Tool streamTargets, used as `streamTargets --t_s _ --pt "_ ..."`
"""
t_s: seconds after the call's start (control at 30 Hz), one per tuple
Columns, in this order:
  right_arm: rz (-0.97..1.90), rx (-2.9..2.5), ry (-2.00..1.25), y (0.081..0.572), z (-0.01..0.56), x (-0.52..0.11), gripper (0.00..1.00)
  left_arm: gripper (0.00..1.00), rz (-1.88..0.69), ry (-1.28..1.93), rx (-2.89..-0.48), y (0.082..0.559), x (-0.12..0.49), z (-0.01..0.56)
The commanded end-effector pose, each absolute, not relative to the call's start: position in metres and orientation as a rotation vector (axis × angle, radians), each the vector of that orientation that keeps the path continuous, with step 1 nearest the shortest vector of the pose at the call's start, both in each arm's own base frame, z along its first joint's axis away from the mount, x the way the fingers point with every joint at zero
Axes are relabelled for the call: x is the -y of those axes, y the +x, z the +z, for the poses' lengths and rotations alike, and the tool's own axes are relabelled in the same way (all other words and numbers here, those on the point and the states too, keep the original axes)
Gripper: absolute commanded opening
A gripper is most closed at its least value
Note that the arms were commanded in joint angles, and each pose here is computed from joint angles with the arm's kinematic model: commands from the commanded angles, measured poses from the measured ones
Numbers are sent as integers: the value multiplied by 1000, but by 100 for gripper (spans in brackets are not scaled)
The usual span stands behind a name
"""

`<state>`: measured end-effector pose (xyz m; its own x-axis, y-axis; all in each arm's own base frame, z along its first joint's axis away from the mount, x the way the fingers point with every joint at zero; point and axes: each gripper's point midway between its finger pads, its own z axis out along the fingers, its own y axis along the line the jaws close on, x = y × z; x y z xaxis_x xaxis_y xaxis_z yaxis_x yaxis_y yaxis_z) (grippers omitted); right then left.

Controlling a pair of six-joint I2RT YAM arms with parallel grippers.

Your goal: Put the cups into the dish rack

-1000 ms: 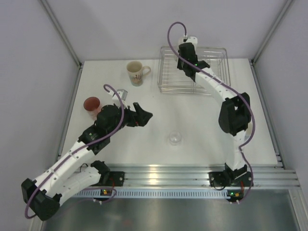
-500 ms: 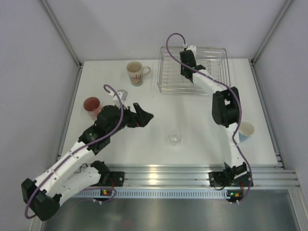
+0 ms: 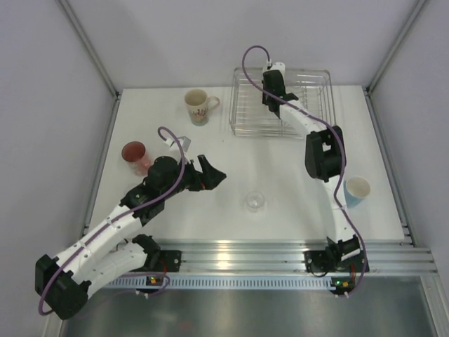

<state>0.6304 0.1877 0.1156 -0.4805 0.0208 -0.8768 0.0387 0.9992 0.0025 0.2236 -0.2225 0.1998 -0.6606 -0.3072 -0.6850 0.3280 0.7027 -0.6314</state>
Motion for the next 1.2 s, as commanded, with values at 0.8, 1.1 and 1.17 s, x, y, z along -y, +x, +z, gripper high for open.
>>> streamTargets --t_s 0.8,1.1,1.17 --pt "-53 -1839 136 666 173 -166 14 95 -1060 36 -1921 223 228 245" --pt "-54 -1848 122 666 168 -167 27 95 -1056 2 -1907 223 223 250" --pt "-52 -1850 117 666 166 -168 30 95 -1055 1 -1901 223 222 251"
